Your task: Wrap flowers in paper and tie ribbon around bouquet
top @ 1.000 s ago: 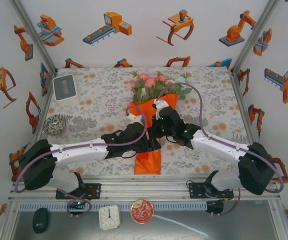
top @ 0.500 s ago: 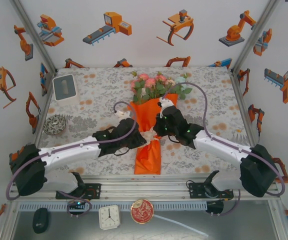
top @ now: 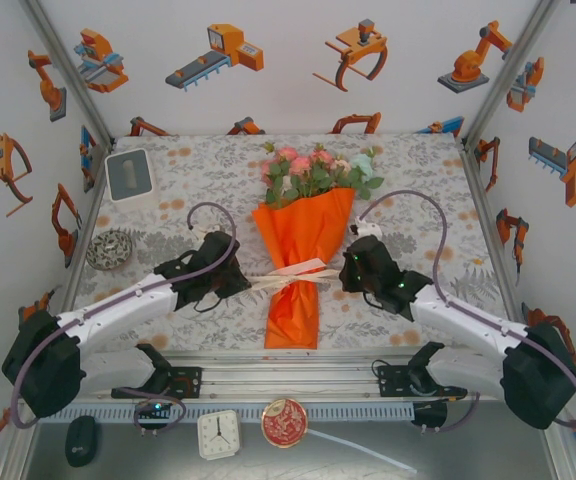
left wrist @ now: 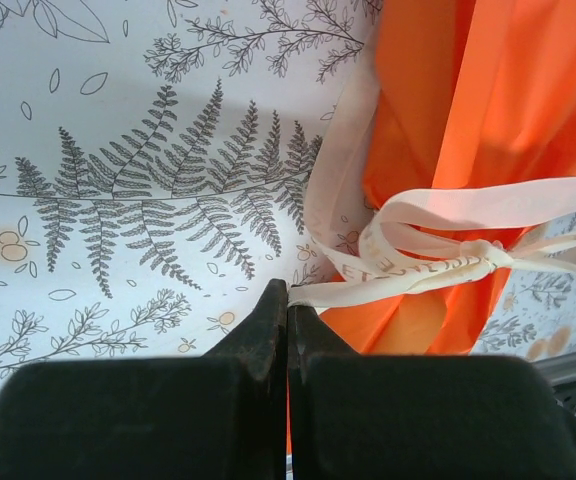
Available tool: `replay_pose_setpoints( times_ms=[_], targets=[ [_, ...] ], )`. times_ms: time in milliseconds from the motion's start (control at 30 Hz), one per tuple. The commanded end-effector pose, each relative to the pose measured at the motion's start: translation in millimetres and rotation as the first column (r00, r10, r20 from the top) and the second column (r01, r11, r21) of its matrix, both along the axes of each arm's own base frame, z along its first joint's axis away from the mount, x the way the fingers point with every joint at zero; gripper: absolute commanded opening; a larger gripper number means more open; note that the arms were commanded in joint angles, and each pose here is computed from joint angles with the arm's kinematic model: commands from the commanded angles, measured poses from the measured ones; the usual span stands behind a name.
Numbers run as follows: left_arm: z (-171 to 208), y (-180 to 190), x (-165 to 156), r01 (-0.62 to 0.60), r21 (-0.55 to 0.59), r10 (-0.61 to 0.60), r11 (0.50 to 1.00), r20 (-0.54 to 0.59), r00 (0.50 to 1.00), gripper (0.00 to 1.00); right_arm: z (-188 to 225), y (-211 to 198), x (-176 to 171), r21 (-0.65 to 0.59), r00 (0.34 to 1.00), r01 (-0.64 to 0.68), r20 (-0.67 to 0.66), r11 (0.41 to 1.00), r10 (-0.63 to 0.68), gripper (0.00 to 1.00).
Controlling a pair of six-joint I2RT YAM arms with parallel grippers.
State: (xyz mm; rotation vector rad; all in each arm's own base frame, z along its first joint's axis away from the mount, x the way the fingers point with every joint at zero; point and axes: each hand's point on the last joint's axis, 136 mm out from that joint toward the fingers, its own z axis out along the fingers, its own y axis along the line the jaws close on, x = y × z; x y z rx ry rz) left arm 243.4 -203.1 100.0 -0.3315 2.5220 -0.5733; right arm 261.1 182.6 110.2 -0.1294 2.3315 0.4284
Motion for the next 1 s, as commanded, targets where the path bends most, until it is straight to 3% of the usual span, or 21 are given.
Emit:
replay_pose_setpoints(
  times_ms=[0,267,600,900,967],
  targets=[
    [-17.4,22.6,-1.1,-0.013,0.063,0.015,0.998,-0.031,0.999,0.0,-7.7,-31.6,0.1,-0.056,0.992,0.123,0.001,0.991,-0.123,0.0],
    [-37.7,47.7,5.8,-0.075,0.067,0.079,0.995,-0.064,0.995,0.0,-29.9,-67.4,-11.9,-0.107,0.97,0.238,-0.03,0.965,-0.242,0.0],
    [-63.8,78.2,7.5,-0.163,0.113,0.176,0.98,-0.117,0.977,0.0,-44.5,-122.4,-28.8,-0.171,0.895,0.426,-0.065,0.888,-0.442,0.0],
    [-85.2,100.7,1.3,-0.269,0.135,0.289,0.954,-0.166,0.943,0.0,-40.7,-148.7,-36.2,-0.199,0.832,0.534,-0.049,0.822,-0.553,0.0],
    [-84.6,94.6,2.6,-0.248,0.106,0.263,0.963,-0.167,0.95,0.0,-37.9,-147.5,-35.6,-0.163,0.834,0.538,-0.041,0.827,-0.551,0.0]
  ],
)
